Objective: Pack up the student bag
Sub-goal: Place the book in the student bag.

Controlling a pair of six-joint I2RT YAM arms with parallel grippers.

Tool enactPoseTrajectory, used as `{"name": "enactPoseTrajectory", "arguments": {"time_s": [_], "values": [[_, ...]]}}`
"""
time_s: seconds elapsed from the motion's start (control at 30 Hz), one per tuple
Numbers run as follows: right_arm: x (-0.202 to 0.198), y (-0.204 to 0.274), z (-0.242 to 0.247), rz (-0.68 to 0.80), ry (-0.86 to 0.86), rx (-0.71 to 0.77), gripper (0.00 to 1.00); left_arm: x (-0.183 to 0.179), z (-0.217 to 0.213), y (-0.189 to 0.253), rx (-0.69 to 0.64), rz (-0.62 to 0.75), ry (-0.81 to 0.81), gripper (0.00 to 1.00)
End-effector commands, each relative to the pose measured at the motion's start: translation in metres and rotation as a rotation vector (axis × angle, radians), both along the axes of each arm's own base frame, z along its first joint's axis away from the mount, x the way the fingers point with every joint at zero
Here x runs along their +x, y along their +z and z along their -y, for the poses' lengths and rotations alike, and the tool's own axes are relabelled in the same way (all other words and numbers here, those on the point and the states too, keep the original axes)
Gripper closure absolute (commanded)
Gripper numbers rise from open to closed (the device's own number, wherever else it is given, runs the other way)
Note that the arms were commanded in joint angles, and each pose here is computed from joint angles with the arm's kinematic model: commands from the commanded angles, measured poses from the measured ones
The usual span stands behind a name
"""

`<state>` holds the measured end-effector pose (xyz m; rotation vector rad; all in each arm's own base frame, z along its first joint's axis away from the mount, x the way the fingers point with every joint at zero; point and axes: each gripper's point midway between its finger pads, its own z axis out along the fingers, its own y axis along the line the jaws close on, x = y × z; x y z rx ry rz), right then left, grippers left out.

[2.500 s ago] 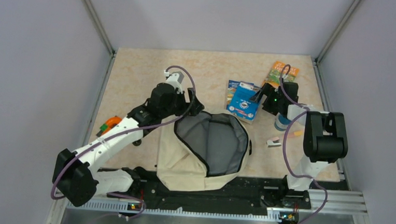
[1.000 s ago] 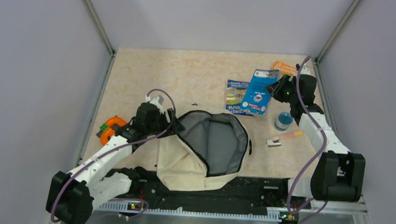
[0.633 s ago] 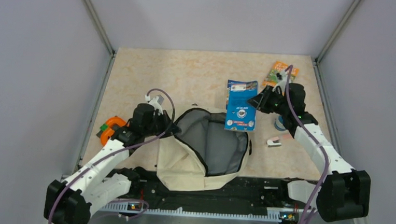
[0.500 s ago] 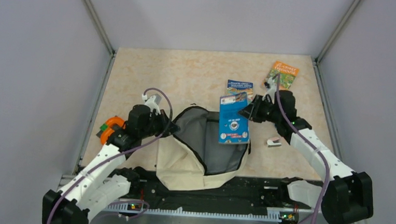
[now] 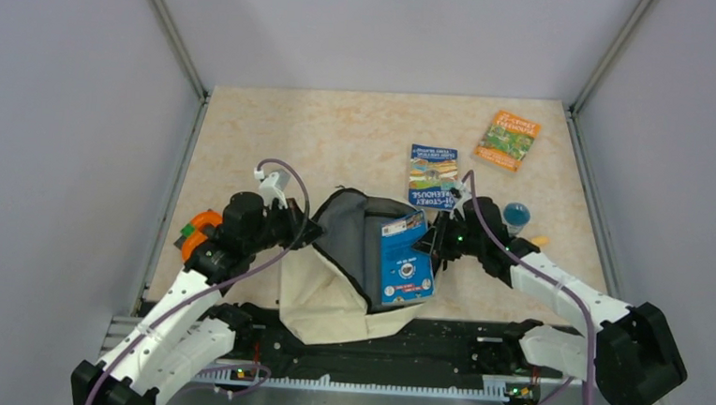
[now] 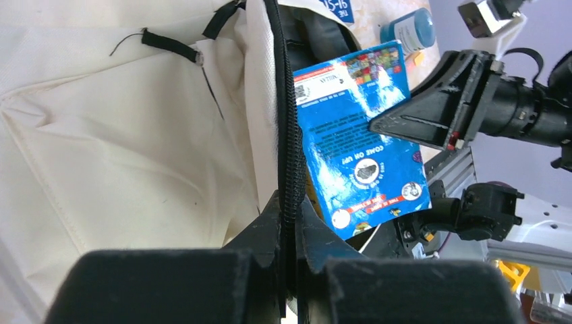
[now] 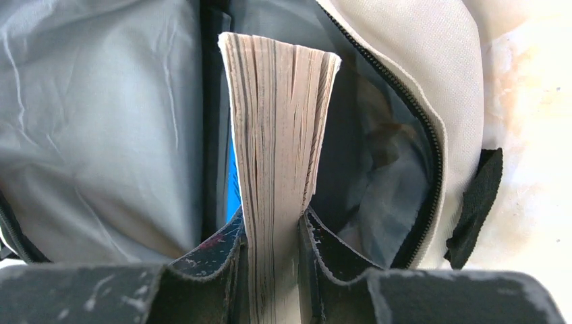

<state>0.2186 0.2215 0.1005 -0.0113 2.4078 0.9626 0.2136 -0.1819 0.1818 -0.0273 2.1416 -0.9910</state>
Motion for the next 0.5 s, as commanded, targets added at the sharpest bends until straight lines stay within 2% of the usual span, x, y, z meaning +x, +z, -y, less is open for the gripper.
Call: {"name": "enactPoseTrajectory", "arguments": {"time_s": [0.0, 0.23, 0.47], "values": [[0.024, 0.034, -0.021, 0.109, -0.038, 0.114, 1.00, 0.002, 0.011, 0.044, -0.059, 0.157, -0.076, 1.00], [0.037, 0.042, -0.046, 0.153, -0.044, 0.179, 1.00, -0.005, 0.024, 0.071, -0.123, 0.225, -0.171, 1.00], [0.040, 0.039, -0.076, 0.142, 0.012, 0.222, 1.00, -0.008, 0.029, 0.093, -0.129, 0.270, -0.225, 1.00]]}}
